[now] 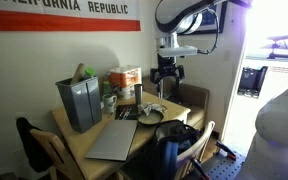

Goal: Use the towel to wipe the bowl

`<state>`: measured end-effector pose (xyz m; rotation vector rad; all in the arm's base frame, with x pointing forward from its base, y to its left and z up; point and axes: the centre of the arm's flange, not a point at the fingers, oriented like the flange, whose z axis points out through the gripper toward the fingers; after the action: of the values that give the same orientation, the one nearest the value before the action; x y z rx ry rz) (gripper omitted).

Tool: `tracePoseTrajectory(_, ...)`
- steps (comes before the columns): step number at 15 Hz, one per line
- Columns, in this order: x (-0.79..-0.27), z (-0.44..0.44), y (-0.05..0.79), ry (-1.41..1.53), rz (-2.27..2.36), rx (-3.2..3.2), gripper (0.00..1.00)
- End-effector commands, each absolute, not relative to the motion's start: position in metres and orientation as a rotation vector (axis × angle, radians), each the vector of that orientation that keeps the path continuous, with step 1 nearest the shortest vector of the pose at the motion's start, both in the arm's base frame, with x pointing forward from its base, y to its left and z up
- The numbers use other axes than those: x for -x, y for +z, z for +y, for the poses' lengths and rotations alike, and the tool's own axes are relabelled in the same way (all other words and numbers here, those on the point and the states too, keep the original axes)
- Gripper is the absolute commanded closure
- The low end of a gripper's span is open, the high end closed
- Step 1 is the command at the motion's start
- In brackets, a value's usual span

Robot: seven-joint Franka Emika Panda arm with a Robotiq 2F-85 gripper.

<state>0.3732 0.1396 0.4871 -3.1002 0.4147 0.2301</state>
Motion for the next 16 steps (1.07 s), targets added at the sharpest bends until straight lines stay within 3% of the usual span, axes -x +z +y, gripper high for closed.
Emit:
tracePoseTrajectory(1,-0.428,0.128,0.47,0.21,0.39,3.159,0.0)
tracePoseTrajectory(11,-0.584,0.062,0.373,0.077,0.503,3.238,0.0)
tracePoseTrajectory(12,-0.588,0.058,0.373,0.087,0.529,3.234,0.0)
tracePoseTrajectory(13,-0.559,0.056,0.367,0.09,0.479,3.23,0.0)
tracePoseTrajectory(16,-0.567,0.053,0.357,0.111,0.487,3.23,0.0)
